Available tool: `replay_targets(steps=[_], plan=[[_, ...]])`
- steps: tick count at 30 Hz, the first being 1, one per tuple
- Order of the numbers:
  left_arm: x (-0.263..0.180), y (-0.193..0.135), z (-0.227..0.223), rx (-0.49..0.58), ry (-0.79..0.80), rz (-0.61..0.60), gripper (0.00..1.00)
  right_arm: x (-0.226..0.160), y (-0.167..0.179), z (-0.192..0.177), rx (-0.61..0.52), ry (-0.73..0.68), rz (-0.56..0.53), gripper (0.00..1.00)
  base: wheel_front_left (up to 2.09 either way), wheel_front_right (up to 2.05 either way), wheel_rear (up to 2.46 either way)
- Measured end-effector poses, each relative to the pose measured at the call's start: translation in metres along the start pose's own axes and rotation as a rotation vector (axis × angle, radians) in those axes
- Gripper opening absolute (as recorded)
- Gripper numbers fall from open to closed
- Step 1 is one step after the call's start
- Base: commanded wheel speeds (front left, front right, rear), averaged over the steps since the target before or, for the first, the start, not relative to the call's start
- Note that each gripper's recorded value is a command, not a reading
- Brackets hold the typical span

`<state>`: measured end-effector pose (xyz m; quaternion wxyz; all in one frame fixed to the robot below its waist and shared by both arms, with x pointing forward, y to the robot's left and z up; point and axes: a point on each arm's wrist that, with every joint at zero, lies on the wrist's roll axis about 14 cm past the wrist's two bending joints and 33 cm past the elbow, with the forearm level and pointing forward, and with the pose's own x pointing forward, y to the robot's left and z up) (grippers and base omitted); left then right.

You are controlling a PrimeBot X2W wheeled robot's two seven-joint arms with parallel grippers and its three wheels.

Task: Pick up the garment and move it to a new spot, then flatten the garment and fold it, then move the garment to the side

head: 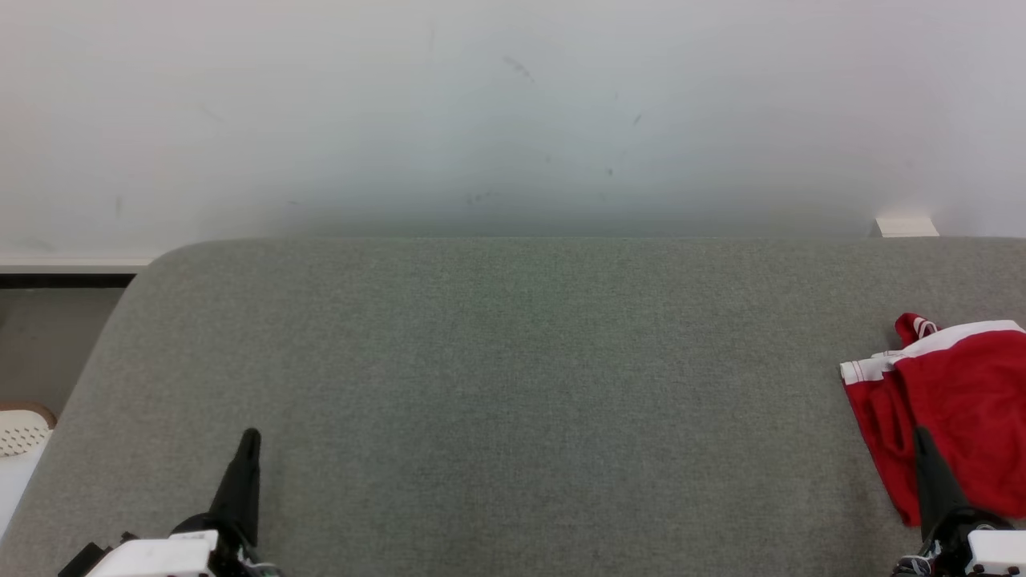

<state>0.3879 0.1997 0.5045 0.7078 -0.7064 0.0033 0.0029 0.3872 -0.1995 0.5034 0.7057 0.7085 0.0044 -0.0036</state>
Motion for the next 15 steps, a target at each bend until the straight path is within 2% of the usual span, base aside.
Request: replay_targets(steps=[15], plan=[[0.0000,0.0000,0.0000,0.000,0.000,0.000,0.00,0.0000,0.0000,0.0000,0.000,0.000,0.000,0.00,0.00,0.00,0.00]])
